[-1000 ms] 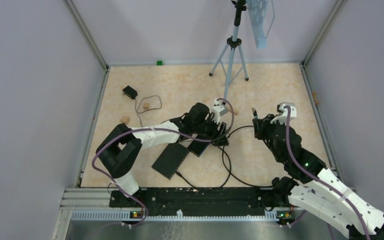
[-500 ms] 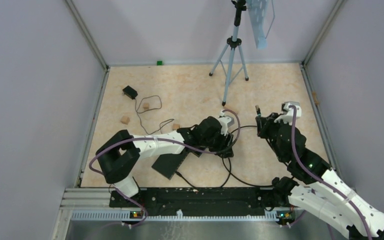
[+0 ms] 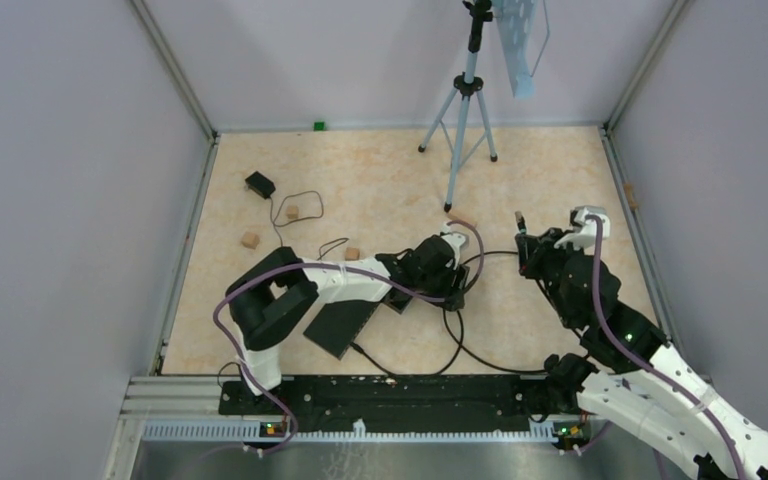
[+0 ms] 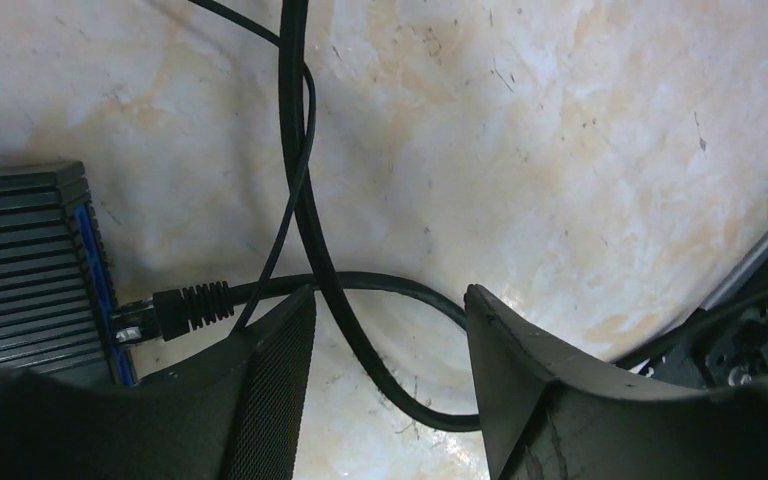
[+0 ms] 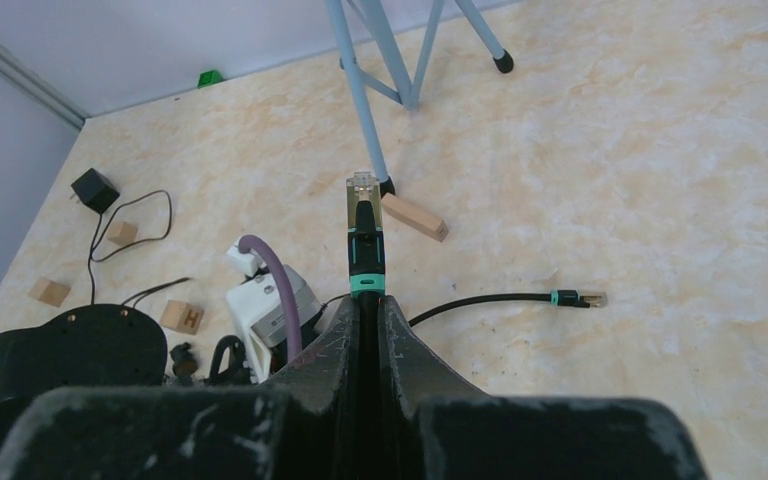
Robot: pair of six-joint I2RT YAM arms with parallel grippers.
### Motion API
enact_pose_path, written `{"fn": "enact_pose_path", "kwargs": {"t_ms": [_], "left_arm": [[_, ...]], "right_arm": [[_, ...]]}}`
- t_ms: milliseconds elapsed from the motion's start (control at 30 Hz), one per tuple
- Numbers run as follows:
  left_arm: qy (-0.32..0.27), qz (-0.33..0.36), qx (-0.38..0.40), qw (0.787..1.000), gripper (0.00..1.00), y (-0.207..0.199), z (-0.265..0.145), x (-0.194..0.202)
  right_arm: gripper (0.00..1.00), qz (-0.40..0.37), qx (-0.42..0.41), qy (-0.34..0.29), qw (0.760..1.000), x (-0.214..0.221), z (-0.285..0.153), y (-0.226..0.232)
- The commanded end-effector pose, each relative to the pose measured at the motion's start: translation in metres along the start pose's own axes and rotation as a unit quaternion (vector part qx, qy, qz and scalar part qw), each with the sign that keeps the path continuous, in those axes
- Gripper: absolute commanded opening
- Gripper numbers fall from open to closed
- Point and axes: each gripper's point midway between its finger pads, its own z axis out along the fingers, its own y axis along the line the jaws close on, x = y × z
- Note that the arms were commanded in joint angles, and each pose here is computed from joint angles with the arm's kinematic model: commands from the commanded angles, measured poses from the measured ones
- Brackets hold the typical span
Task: Insert the plug into the switch port
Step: Insert the connector into the switch port.
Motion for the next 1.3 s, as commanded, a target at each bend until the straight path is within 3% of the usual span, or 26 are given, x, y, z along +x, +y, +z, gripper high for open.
{"fn": "enact_pose_path", "kwargs": {"t_ms": [0,167,300,400,567,800,1100,1267], "left_arm": [[-0.036,0.003,-0.024,0.999,0.61,0.009,0.002,-0.028],[-0.044,0.005,-0.037,0.998,0.48,0.021,0.000,-0.035],[-0.035,0.013,-0.036,0.999,0.14,0.019,-0.005,-0.037],[-0.023,0.011,-0.031,0.999,0.00,0.015,-0.016,-0.032],[-0.002,-0.019,-0.045,0.999,0.00,0.017,-0.048,-0.016],[-0.005,-0.129,-0.126,0.984,0.00,0.040,-0.101,0.013],[-0.033,-0.309,-0.157,0.937,0.00,0.064,-0.144,0.067],[-0.091,-0.385,-0.140,0.908,0.00,0.071,-0.173,0.072]], "right_arm": [[0.00,0.018,-0.017,-0.020,0.999,-0.020,-0.007,0.008],[0.00,0.020,-0.016,-0.020,0.999,-0.017,-0.008,0.005],[0.00,0.018,-0.015,-0.022,0.999,-0.017,-0.008,0.004],[0.00,0.014,-0.013,-0.027,0.999,-0.020,-0.009,0.003],[0.00,0.001,-0.015,-0.035,0.999,-0.023,-0.007,0.004],[0.00,-0.005,-0.037,-0.029,0.999,-0.019,-0.002,0.015],[0.00,-0.004,-0.068,-0.020,0.997,-0.014,0.001,0.029],[0.00,-0.006,-0.078,-0.011,0.997,-0.008,0.005,0.035]]}}
